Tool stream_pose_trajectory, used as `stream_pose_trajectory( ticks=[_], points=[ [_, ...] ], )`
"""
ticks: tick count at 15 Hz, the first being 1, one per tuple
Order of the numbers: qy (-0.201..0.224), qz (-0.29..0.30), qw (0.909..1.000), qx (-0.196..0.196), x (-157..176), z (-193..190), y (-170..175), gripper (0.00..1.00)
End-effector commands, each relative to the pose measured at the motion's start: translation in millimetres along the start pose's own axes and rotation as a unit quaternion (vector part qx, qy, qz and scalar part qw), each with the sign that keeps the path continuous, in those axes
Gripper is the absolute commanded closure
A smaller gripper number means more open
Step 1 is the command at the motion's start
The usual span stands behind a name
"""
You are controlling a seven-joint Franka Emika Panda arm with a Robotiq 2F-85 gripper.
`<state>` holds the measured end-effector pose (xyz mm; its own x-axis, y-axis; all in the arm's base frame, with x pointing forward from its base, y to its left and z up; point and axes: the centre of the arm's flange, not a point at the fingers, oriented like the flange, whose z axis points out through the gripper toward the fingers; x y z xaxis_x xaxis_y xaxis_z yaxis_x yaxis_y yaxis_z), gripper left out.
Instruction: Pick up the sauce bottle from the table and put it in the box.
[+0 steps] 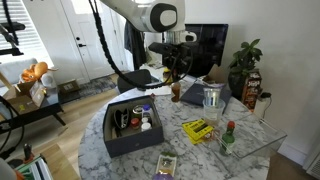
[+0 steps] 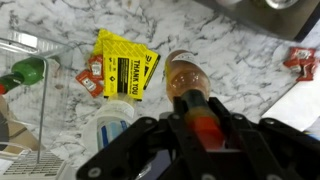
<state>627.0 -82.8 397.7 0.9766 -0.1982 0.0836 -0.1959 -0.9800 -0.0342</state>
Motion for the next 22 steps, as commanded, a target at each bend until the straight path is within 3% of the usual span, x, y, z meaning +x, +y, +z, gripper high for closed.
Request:
stream_pose_trajectory(
  ticks=[1,4,8,9,11,12,15,19,22],
  points=[
    [-0.040,-0.041,0.9977,0.038,-83,-35,18,0.92],
    [-0.070,-0.066,0.9930,0.069,-140,-31,16,0.92],
    [-0.101,-0.088,0.9778,0.161,-173,-17,11,0.92],
    [-0.098,-0.077,0.9853,0.117,-145,-12,7,0.69],
    [-0.100,-0.084,0.9814,0.141,-157,-10,6,0.69],
    [-0.099,-0.085,0.9809,0.144,-159,-10,6,0.92],
    [-0.086,-0.083,0.9879,0.099,-161,-5,-6,0.92],
    [-0.079,-0.118,0.9889,0.041,-165,1,-19,0.92],
    [-0.045,-0.164,0.9839,0.056,-170,6,-24,0.92]
  ],
)
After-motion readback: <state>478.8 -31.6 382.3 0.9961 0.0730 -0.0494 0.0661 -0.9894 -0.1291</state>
